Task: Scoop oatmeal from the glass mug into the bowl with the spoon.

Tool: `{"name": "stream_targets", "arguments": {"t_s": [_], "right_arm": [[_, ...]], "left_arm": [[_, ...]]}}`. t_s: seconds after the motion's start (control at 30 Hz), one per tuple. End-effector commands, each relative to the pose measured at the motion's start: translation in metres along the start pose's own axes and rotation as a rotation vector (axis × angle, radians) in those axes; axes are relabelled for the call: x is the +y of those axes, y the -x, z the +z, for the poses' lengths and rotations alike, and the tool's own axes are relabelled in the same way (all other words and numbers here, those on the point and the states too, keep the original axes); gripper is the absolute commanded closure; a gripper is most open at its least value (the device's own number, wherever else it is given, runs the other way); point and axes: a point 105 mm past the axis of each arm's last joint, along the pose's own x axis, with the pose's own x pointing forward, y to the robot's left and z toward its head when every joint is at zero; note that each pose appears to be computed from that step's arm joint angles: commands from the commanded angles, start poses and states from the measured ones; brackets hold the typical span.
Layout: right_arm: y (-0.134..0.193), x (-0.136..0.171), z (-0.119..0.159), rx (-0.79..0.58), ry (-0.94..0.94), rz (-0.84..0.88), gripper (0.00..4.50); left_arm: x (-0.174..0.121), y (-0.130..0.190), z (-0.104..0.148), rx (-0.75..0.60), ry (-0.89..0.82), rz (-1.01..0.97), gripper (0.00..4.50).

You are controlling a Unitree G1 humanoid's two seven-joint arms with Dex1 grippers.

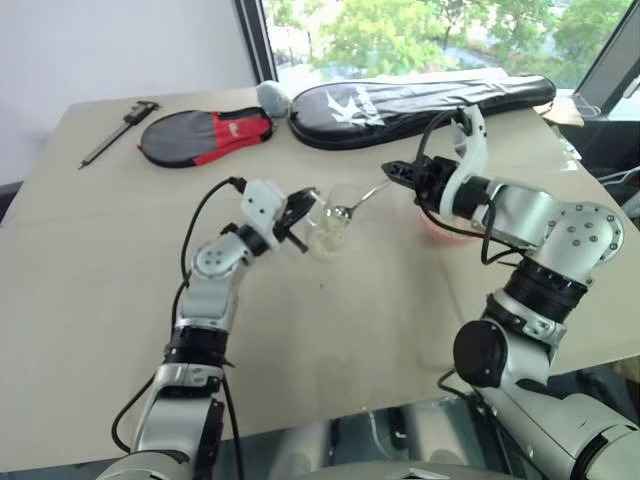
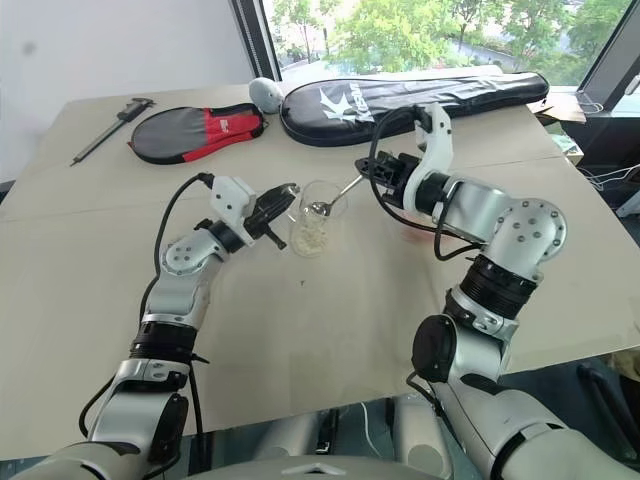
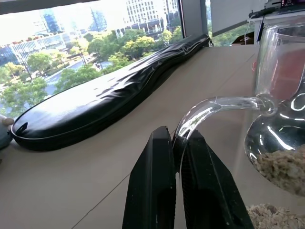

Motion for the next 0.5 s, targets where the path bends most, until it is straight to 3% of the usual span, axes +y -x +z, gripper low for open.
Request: {"name": "stream_targets", "arguments": {"t_s": [0.03, 0.5], "right_arm": [[0.012, 0.003, 0.016, -0.058, -0.022, 0.025, 4.50], [0.035, -0.015, 0.038, -0.150, -0.193, -0.026, 4.50]], "left_arm": [[0.004, -0.012, 0.019, -0.102, -0.013, 0.056, 4.37], [0.004, -0.040, 0.016, -0.186, -0.021, 0.156, 4.37]]}}
